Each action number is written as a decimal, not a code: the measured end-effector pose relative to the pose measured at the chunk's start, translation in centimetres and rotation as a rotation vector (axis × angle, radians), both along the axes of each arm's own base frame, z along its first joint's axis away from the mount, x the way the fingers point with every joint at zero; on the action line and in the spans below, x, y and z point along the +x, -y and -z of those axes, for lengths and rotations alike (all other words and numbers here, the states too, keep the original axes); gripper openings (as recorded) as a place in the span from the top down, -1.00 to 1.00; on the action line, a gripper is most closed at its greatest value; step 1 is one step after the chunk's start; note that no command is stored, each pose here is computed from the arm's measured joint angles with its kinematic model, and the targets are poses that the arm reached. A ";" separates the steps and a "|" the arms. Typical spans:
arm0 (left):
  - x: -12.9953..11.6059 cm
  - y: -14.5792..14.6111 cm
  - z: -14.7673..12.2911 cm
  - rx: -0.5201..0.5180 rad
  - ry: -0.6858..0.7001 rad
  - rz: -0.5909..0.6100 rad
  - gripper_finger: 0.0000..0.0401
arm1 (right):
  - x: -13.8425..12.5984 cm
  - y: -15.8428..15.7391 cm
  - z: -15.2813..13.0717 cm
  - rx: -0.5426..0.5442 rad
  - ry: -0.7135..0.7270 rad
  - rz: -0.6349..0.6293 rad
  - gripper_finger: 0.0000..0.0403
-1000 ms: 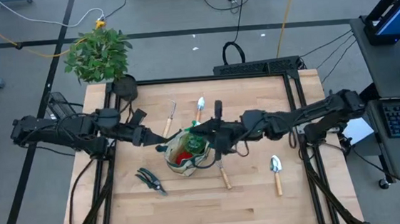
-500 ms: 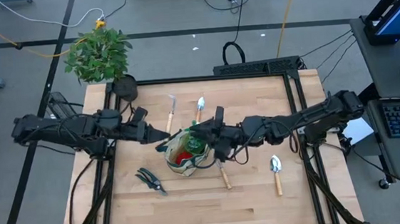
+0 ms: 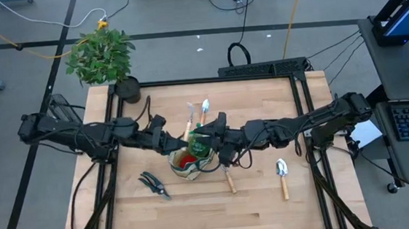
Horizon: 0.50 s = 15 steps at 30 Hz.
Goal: Pick & Place Garden tools in Gardening bag
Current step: Put the brown hand rake into the brown bag
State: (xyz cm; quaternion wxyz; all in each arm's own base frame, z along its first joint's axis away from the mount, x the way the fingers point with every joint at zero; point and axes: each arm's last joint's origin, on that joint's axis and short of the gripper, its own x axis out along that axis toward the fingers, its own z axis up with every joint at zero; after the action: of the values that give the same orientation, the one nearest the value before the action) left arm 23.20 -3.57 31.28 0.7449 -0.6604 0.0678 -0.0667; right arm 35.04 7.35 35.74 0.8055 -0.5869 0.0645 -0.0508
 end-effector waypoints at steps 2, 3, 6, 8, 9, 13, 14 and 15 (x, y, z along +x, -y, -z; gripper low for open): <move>0.3 0.1 0.2 -0.019 -0.011 0.003 0.66 | 0.0 0.0 0.1 -0.027 -0.017 0.000 -0.12; 0.4 0.2 0.4 -0.027 -0.019 0.003 0.66 | 0.0 0.0 0.2 -0.035 -0.021 -0.001 -0.13; 0.7 0.2 0.6 -0.066 -0.031 -0.007 0.66 | 0.0 0.0 0.4 -0.056 -0.044 0.007 -0.13; 0.8 0.2 0.7 -0.089 -0.038 -0.015 0.66 | -0.1 0.1 0.5 -0.087 -0.061 0.033 -0.12; 0.9 0.2 0.7 -0.103 -0.038 -0.016 0.66 | -0.1 0.2 0.5 -0.099 -0.070 0.046 -0.12; 1.1 0.2 0.6 -0.163 -0.022 -0.021 0.66 | -0.1 0.2 0.9 -0.105 -0.105 0.047 -0.12; 1.1 0.2 0.6 -0.179 -0.021 -0.023 0.66 | 0.0 0.2 1.0 -0.107 -0.110 0.046 -0.12; 1.1 0.2 0.6 -0.190 -0.022 -0.026 0.66 | 0.2 0.1 1.3 -0.108 -0.110 0.047 -0.12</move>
State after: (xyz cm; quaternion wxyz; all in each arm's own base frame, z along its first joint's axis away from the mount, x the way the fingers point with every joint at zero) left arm 24.31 -3.78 30.71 0.6788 -0.7296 0.0611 -0.0559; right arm 35.28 7.24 34.45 0.7665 -0.6297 0.1194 -0.0408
